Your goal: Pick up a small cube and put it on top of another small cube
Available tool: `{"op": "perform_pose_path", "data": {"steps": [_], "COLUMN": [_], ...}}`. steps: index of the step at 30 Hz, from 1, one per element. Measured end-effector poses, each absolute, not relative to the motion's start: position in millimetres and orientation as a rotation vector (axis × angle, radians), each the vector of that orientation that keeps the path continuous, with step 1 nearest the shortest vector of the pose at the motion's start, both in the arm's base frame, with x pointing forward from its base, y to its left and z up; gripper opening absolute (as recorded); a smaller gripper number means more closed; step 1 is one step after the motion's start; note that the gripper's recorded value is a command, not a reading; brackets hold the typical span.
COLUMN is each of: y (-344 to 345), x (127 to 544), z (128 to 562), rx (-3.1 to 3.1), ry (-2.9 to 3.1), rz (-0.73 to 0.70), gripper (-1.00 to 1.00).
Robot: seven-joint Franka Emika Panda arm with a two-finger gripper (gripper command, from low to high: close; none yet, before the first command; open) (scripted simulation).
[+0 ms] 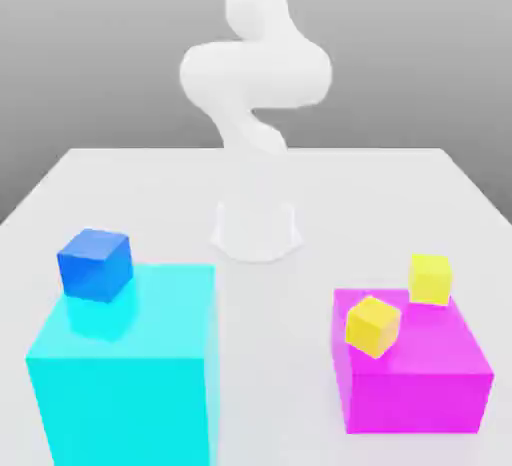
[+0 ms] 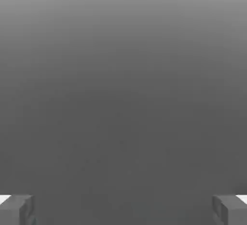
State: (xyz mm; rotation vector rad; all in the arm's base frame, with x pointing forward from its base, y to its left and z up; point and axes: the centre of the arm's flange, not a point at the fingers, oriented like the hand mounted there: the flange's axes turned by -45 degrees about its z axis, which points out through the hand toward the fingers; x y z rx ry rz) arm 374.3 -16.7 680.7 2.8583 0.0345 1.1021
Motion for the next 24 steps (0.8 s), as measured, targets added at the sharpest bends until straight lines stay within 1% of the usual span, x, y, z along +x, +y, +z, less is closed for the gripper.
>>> {"op": "perform_pose_path", "data": {"steps": [4, 8, 12, 15, 17, 20, 22, 24], "y": [-53.2, -95.6, -141.5, -176.1, -202.3, -249.4, -264.9, -268.2], "x": [419.2, 452.4, 473.3, 480.3, 478.0, 458.5, 436.4, 410.7], "z": [626.3, 567.3, 503.0, 451.8, 414.3, 352.2, 308.9, 267.0], "rx": [2.754, 2.663, 2.587, 2.535, 2.515, 2.521, 2.608, 2.733], "ry": [0.212, 0.412, 0.627, 0.800, 0.906, 1.032, 1.014, 0.925], "rz": [0.841, 0.573, 0.310, 0.121, 0.005, -0.152, -0.180, -0.172], "gripper": [0.00, 0.00, 0.00, 0.00, 0.00, 0.00, 0.00, 0.00]}}
